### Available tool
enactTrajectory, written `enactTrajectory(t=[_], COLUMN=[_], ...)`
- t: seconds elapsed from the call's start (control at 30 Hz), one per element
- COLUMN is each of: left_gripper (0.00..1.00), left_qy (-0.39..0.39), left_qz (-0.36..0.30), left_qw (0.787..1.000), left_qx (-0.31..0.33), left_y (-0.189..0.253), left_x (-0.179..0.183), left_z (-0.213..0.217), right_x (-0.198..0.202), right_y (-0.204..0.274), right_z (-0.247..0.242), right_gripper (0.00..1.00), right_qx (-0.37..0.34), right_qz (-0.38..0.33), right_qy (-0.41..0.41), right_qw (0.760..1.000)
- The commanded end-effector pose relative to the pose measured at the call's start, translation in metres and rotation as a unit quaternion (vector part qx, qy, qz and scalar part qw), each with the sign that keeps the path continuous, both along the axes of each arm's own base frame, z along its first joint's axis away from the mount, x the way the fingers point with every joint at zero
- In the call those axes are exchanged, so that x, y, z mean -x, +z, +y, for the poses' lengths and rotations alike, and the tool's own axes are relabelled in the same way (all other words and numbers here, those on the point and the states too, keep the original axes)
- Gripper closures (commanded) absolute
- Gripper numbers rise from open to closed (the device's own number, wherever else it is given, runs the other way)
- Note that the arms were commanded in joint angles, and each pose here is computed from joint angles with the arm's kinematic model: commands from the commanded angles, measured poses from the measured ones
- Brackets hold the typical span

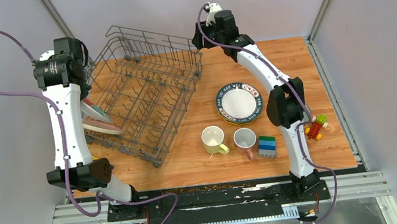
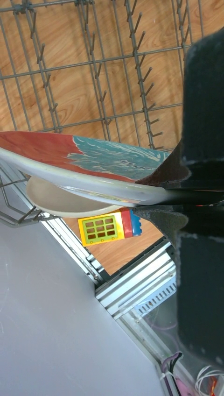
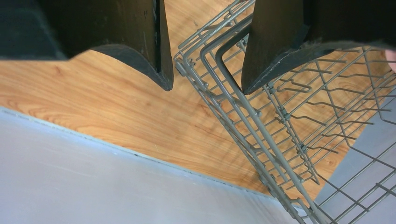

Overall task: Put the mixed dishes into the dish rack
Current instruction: Move the dish rack to the center of the board.

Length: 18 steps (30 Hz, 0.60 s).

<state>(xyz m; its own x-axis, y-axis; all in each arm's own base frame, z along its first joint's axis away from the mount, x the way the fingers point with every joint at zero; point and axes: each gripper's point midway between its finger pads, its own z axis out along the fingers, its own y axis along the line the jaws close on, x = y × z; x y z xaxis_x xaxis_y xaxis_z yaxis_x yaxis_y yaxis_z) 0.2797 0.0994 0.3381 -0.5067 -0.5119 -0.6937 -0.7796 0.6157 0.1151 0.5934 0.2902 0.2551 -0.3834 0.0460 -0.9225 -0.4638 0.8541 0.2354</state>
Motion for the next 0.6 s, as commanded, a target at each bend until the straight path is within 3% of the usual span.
enactTrajectory(t=[0.0, 0.13, 0.33, 0.57], left_gripper=[1.0, 1.0, 1.0, 1.0], left_qy=[0.01, 0.002, -0.01, -0.027], left_qz=[-0.083, -0.08, -0.072, -0.059], left_qw=[0.996, 0.996, 0.997, 0.997], left_qx=[-0.033, -0.029, -0.02, -0.029], left_y=[0.041, 0.04, 0.037, 0.036], left_x=[-0.002, -0.005, -0.014, -0.03], left_z=[0.009, 0.007, 0.003, -0.014], right_x=[0.006, 0.019, 0.044, 0.084], right_y=[-0.039, -0.049, -0.051, -0.029], right_z=[-0.069, -0.095, -0.145, -0.128], right_gripper=[0.46, 0.47, 0.48, 0.44], right_qx=[0.053, 0.057, -0.014, -0.048], right_qz=[0.074, 0.101, 0.154, 0.133], right_qy=[-0.079, -0.114, -0.178, -0.157], right_qw=[0.993, 0.987, 0.972, 0.977])
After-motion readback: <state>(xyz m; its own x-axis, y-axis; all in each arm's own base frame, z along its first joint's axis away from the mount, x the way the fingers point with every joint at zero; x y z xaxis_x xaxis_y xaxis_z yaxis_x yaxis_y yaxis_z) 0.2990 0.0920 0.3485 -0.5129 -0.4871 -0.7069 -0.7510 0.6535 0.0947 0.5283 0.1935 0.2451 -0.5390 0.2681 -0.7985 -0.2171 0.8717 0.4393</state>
